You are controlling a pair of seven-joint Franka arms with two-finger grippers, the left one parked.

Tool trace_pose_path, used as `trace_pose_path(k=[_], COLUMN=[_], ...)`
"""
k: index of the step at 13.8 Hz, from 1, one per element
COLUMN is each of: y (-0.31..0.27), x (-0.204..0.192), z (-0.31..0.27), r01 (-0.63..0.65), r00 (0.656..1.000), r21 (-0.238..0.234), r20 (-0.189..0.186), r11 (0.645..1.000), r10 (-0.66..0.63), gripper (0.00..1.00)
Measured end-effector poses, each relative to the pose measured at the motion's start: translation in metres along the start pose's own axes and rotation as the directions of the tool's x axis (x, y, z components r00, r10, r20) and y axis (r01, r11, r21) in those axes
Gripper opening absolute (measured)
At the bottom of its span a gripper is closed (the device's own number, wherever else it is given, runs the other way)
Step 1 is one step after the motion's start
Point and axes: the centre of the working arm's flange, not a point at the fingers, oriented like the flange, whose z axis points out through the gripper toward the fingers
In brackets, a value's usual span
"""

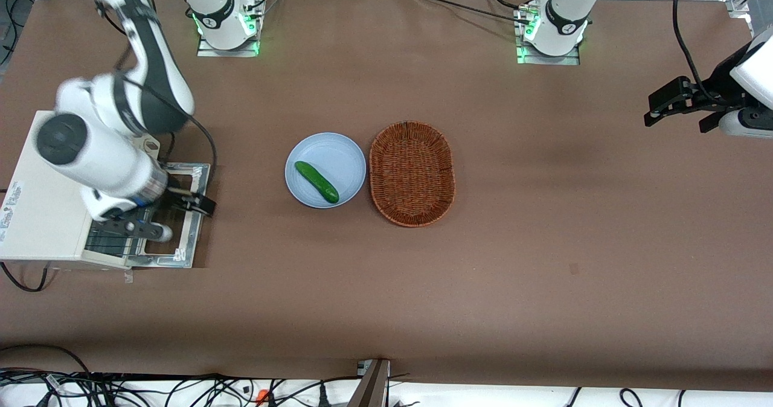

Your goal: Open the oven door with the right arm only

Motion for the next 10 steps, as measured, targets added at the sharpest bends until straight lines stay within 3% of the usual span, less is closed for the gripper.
trace_pose_path(k=[5, 10], y=[0.033, 0.021], x=[-0.048, -0.061], z=[-0.119, -0.131], r01=[0.146, 0.195], r00=[0.989, 0.981], r21=[0.018, 0.015], r20=[-0.022, -0.014], r11=[0.989, 0.981], r10=[-0.146, -0.194], gripper=[1.00, 1.00])
